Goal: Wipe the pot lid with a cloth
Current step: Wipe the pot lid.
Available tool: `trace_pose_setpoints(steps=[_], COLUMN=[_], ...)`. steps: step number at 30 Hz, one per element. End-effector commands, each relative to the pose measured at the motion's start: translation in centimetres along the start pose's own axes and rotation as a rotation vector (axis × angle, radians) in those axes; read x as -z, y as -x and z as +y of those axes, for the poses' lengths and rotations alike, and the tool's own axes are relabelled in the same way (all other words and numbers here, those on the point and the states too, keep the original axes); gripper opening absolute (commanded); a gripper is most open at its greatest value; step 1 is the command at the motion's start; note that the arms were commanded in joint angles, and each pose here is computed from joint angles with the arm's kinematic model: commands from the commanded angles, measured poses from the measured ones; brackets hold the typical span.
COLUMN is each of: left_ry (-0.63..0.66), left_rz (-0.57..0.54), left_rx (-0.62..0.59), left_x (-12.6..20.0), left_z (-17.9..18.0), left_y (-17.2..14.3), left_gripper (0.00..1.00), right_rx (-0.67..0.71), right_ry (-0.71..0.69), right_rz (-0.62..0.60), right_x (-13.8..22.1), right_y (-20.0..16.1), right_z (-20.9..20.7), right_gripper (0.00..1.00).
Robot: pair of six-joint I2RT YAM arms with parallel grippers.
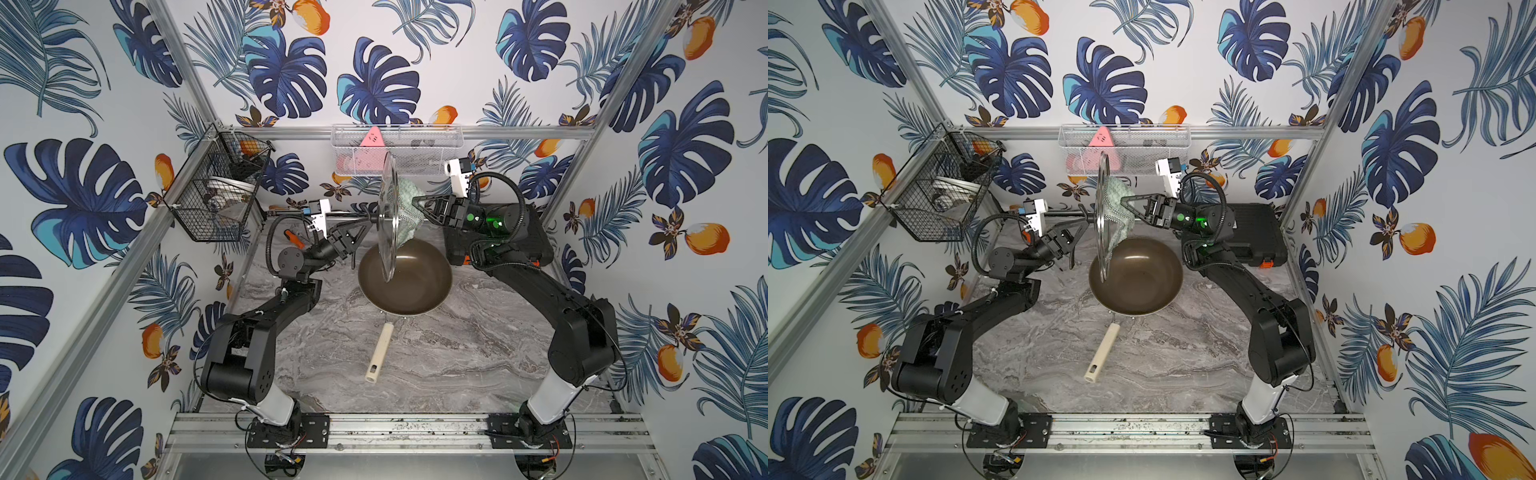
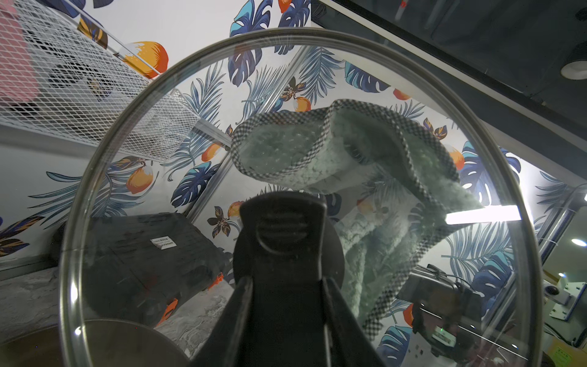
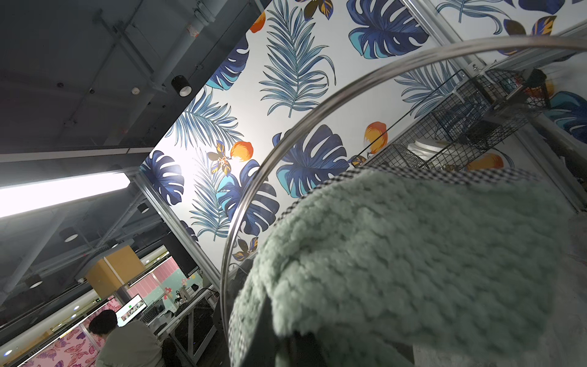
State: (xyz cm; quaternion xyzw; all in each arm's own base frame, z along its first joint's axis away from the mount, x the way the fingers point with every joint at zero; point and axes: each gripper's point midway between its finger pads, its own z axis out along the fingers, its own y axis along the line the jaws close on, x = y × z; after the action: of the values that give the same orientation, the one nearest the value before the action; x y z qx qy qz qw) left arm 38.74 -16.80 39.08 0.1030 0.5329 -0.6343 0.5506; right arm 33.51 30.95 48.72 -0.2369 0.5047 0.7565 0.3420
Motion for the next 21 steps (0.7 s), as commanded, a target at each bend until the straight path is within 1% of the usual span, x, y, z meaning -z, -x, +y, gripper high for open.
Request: trace_pose_setpoints(steps=[1,9,17,21], left_ry=[-0.105,-0.135,-0.177,-0.190], left_rz=[-0.089,-0.092,-0.064,-0.063], left_rx=[-0.093,-0.057,-0.007,0.007], left_x=[-0.1,-0.8,-2.3,-2.7], left_z=[-3.8,-4.8,-5.5,-5.9], left_y=[2.5,2.9,1.6,1.5], left_gripper=[0.00,0.00,0.00,0.00], right_rx=[0.039,0.060,0.082,0.101], right_ry=[0.019,0.001,-0.015,-0.029], right_rz=[-0.014,-0.019,-0.039,-0.045], right_x=[-0.3,-1.0,-1.2,-1.4], right_y=[0.6,1.6,2.2,2.6], right_z=[1.0,0.9,0.5,0.5], right_gripper=[0.00,0.00,0.00,0.00])
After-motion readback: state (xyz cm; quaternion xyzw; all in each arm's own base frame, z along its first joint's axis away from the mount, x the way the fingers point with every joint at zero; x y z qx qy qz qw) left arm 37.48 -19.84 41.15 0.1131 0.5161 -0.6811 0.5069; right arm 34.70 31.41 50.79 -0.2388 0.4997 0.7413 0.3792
